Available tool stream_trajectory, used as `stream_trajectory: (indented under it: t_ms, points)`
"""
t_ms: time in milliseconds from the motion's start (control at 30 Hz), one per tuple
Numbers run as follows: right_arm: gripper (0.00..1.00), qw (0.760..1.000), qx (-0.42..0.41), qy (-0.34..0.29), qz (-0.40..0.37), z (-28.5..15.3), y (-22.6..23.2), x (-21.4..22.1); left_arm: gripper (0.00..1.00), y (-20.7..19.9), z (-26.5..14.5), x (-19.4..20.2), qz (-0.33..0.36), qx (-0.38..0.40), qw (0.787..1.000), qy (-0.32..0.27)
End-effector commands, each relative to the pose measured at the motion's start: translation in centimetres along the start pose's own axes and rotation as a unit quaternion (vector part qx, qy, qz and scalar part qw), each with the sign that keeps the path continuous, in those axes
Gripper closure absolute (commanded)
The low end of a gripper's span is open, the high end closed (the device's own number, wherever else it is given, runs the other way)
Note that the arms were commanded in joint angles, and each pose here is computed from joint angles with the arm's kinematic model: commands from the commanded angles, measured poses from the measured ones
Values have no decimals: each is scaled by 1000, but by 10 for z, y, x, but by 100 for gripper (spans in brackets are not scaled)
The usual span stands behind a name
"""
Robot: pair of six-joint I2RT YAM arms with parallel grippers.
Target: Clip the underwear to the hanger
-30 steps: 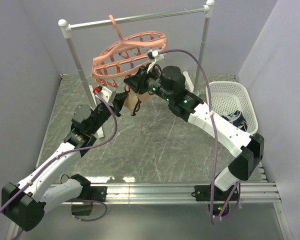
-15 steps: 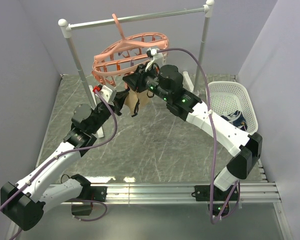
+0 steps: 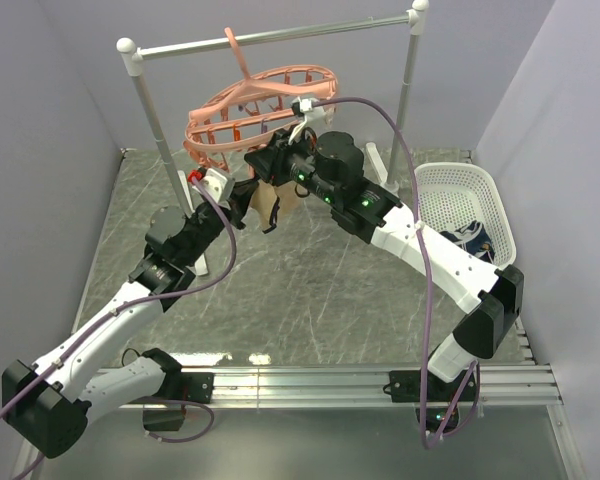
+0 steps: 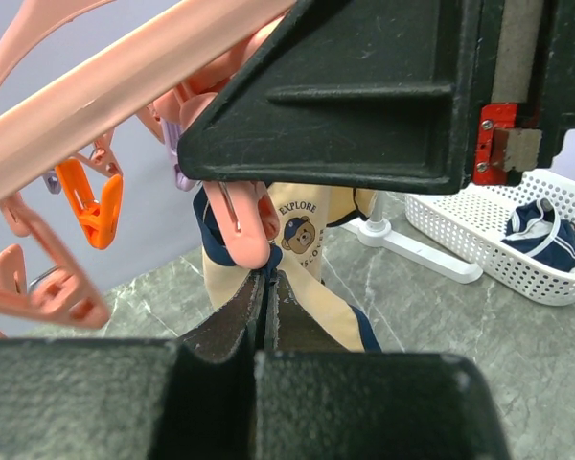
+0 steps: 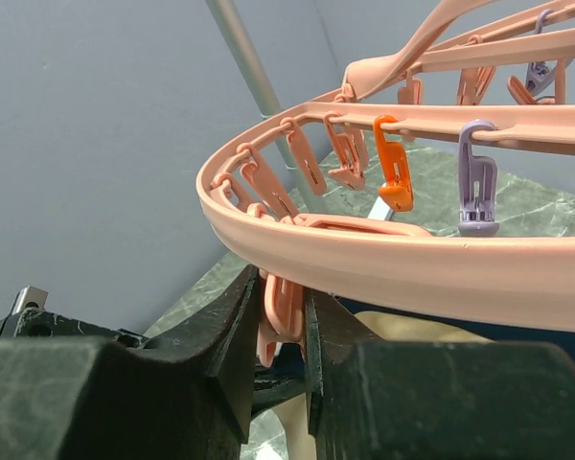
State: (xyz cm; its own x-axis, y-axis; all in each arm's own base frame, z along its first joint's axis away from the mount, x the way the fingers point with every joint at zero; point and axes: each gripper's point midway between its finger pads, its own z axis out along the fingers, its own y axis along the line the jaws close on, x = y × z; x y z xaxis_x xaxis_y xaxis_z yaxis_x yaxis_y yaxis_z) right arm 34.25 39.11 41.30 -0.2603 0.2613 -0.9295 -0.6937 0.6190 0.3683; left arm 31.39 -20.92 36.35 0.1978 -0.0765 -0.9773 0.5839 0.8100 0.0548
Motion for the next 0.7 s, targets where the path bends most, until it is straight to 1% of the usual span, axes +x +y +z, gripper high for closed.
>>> stream_trajectory:
  t_ms: [0, 400, 667]
  points:
    - [100, 999, 17, -51, -11, 1, 0, -31, 100, 2, 4, -28, 9, -4, 1000, -30]
    - [100, 997, 49, -50, -32, 5, -6, -29, 100, -3, 7, -33, 12, 2, 999, -36]
    - [100, 996, 55, -47, -44, 6, -7, -25, 100, 2, 7, -43, 16, -10, 999, -47]
